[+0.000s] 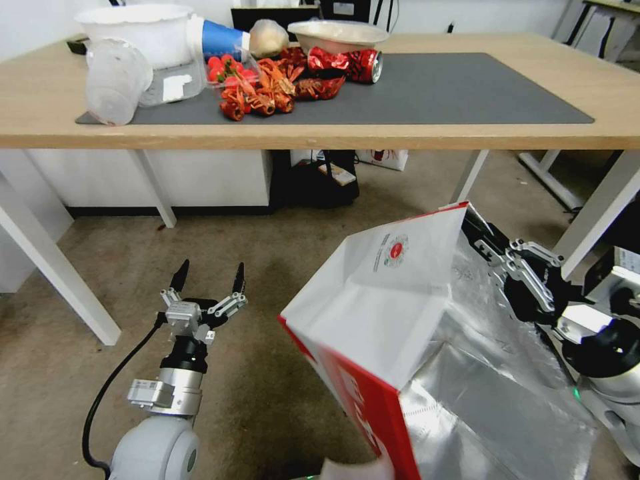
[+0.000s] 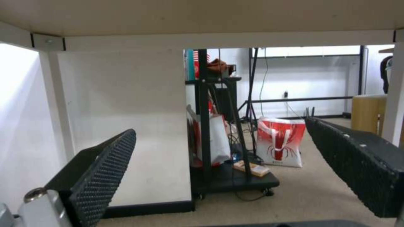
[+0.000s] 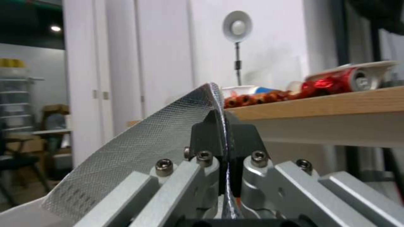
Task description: Pick up the food delivery bag from the floor and place it on the table.
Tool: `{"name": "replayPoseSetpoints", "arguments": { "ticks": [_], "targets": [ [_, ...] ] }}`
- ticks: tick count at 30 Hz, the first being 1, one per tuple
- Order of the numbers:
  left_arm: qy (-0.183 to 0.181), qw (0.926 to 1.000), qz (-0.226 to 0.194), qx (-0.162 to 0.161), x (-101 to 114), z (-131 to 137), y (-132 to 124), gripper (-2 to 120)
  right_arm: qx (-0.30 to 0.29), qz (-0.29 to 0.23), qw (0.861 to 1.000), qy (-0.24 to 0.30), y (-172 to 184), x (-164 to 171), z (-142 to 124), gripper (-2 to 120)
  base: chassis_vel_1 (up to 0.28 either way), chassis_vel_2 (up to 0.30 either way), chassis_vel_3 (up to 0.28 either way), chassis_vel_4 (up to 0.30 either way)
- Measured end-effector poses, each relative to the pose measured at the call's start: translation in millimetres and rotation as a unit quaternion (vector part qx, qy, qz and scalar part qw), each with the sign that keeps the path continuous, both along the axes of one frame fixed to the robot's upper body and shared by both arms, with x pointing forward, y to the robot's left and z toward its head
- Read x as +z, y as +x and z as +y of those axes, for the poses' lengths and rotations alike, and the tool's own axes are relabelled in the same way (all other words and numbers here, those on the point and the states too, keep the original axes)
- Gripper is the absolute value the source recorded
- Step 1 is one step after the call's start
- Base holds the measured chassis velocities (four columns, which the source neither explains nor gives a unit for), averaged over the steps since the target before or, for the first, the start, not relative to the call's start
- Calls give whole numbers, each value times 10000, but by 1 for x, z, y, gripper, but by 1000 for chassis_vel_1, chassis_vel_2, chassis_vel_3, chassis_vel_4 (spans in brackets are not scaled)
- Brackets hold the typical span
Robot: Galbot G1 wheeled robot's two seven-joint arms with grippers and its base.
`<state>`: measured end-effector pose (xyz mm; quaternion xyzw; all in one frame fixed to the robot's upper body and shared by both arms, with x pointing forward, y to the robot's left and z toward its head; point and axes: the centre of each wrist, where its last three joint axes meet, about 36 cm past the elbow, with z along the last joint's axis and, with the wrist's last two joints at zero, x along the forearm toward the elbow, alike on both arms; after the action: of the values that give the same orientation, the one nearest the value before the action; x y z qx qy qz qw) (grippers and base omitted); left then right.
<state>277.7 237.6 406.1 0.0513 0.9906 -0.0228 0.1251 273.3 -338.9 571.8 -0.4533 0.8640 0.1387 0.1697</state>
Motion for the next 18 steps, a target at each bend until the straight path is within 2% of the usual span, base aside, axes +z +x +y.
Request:
{"name": "replayPoseSetpoints", "arguments": {
  "ticks": [7, 18],
  "targets": [
    [-22, 10000, 68, -1, 0, -2, -2, 100, 349, 37, 9994, 11, 1, 2, -6, 0, 0, 0, 0, 0],
    [84, 9997, 205, 139, 2, -3, -7, 100, 425, -3, 9991, 44, 2, 0, -8, 0, 0, 0, 0, 0]
  ]
}}
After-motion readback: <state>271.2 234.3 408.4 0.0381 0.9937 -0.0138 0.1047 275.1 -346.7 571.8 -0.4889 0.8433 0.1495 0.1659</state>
